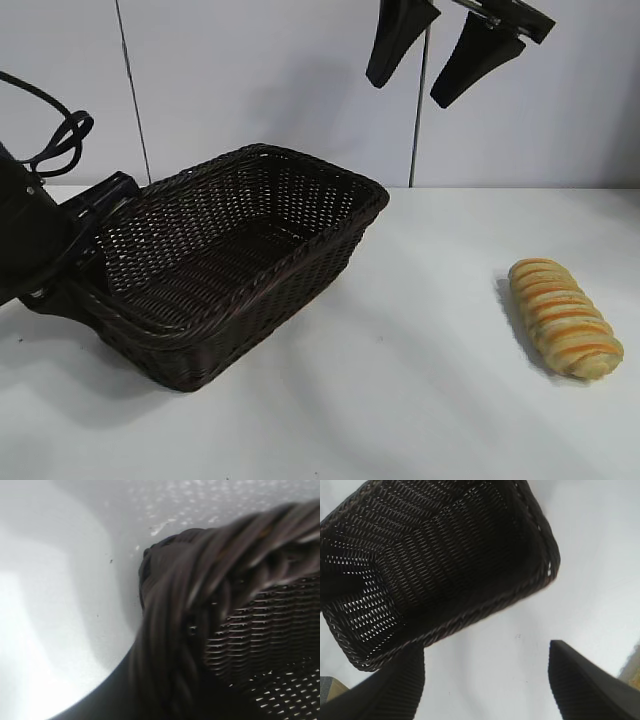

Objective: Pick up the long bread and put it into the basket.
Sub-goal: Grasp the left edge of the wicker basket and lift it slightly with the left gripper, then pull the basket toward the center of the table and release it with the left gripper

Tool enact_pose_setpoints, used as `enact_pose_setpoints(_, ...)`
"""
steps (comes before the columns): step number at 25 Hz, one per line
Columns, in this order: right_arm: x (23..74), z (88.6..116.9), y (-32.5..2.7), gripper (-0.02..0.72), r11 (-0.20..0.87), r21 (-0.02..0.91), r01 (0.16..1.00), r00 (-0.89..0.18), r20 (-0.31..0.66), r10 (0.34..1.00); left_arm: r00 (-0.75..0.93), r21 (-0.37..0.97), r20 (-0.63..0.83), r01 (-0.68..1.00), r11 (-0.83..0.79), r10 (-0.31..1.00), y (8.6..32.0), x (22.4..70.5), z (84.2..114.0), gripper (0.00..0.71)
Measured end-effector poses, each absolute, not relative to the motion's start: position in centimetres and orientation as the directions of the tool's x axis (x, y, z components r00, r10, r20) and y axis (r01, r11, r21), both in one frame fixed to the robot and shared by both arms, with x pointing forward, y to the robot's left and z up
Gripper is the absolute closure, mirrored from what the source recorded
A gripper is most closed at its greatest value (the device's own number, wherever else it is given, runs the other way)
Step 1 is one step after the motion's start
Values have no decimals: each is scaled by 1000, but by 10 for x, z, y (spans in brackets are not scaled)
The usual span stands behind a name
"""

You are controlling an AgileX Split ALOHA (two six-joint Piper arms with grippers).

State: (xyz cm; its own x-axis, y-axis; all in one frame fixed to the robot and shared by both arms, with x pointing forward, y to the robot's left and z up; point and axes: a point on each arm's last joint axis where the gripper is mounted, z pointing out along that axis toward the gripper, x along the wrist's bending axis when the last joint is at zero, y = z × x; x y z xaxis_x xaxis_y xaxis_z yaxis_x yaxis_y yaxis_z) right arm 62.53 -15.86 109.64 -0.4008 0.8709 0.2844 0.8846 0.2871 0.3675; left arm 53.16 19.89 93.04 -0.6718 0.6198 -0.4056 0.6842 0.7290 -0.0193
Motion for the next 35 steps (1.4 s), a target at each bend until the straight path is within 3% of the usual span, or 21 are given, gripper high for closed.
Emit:
enact_pose_setpoints(8,625,1096,-159,197,287,368,885,-401,284,871,-640,-5,-417,712,703,645,222,531,952,611)
enact_pose_setpoints(17,625,1096,-159,197,287,368,885,-401,284,871,-446,72,-430,850,523,785,218,550,981,611)
enact_pose_setpoints(26,625,1096,-159,197,287,367,885,-401,285,871,-196,41,-374,973,228,906,206,590,979,611)
enact_pose_setpoints(35,625,1096,-159,197,287,366,885,-400,285,871,74,27,-364,997,-69,928,197,625,972,611)
